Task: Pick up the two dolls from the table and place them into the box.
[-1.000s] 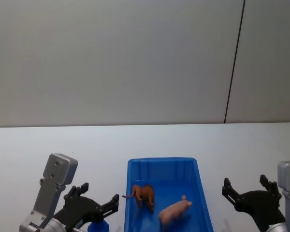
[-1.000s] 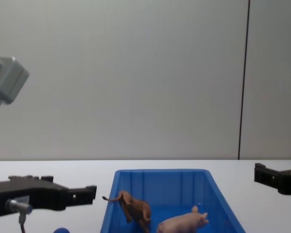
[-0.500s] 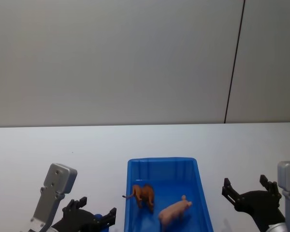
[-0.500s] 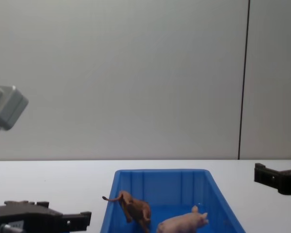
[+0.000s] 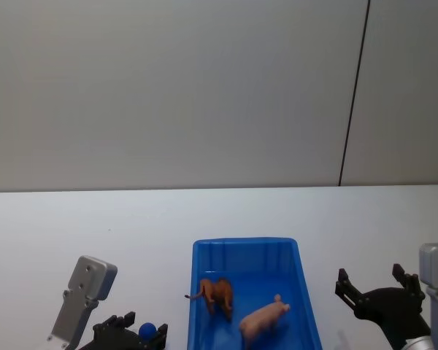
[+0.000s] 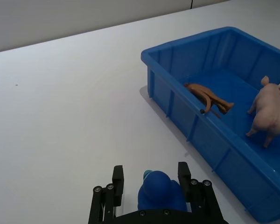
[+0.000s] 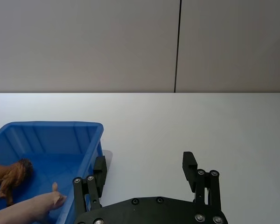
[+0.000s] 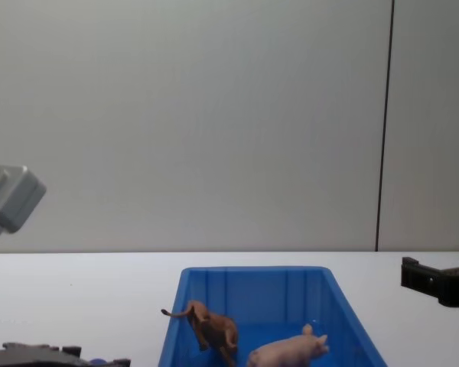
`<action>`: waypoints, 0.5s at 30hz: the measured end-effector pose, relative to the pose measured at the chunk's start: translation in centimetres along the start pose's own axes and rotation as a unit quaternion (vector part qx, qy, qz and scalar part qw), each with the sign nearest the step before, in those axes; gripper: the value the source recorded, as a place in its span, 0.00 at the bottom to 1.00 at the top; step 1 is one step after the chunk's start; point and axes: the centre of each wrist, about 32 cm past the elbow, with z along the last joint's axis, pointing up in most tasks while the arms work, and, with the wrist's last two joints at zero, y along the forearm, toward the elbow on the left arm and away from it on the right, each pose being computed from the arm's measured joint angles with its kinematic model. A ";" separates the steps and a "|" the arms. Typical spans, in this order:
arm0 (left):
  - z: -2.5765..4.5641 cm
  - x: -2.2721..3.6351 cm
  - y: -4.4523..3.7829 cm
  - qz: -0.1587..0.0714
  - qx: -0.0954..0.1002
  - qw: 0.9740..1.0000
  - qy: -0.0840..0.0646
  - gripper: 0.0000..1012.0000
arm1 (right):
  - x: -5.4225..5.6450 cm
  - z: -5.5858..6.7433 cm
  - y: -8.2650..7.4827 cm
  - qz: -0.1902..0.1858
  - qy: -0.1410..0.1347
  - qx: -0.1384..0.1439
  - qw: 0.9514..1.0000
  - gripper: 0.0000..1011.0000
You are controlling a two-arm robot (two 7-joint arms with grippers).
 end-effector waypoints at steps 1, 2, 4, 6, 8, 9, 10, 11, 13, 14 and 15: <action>-0.06 0.04 -0.04 0.000 0.002 1.000 0.000 0.75 | 0.0 0.0 0.0 0.000 0.000 0.000 1.000 0.99; -0.13 0.09 -0.09 0.000 0.004 1.000 0.000 0.69 | 0.0 0.0 0.0 0.000 0.000 0.000 1.000 0.99; -0.26 0.17 -0.18 -0.001 0.008 1.000 0.001 0.63 | 0.0 0.0 0.0 0.000 0.000 0.000 1.000 0.99; -0.34 0.22 -0.23 -0.001 0.011 1.000 0.002 0.57 | 0.0 0.0 0.0 0.000 0.000 0.000 1.000 0.99; -0.41 0.28 -0.29 -0.002 0.013 1.000 0.002 0.50 | 0.0 0.0 0.0 0.000 0.000 0.000 1.000 0.99; -0.44 0.29 -0.31 -0.002 0.013 1.000 0.003 0.50 | 0.0 0.0 0.0 0.000 0.000 0.000 1.000 0.99; -0.46 0.30 -0.32 -0.002 0.013 1.000 0.003 0.44 | 0.0 0.0 0.0 0.000 0.000 0.000 1.000 0.99; -0.50 0.32 -0.34 -0.003 0.014 1.000 0.003 0.41 | 0.0 0.0 0.0 0.000 0.000 0.000 1.000 0.99; -0.53 0.35 -0.37 -0.003 0.014 1.000 0.004 0.35 | 0.0 0.0 0.0 0.000 0.000 0.000 1.000 0.99; -0.54 0.36 -0.37 -0.003 0.014 1.000 0.004 0.35 | 0.0 0.0 0.0 0.000 0.000 0.000 1.000 0.99; -0.55 0.37 -0.38 -0.003 0.013 1.000 0.004 0.32 | 0.0 0.0 0.0 0.000 0.000 0.000 1.000 0.99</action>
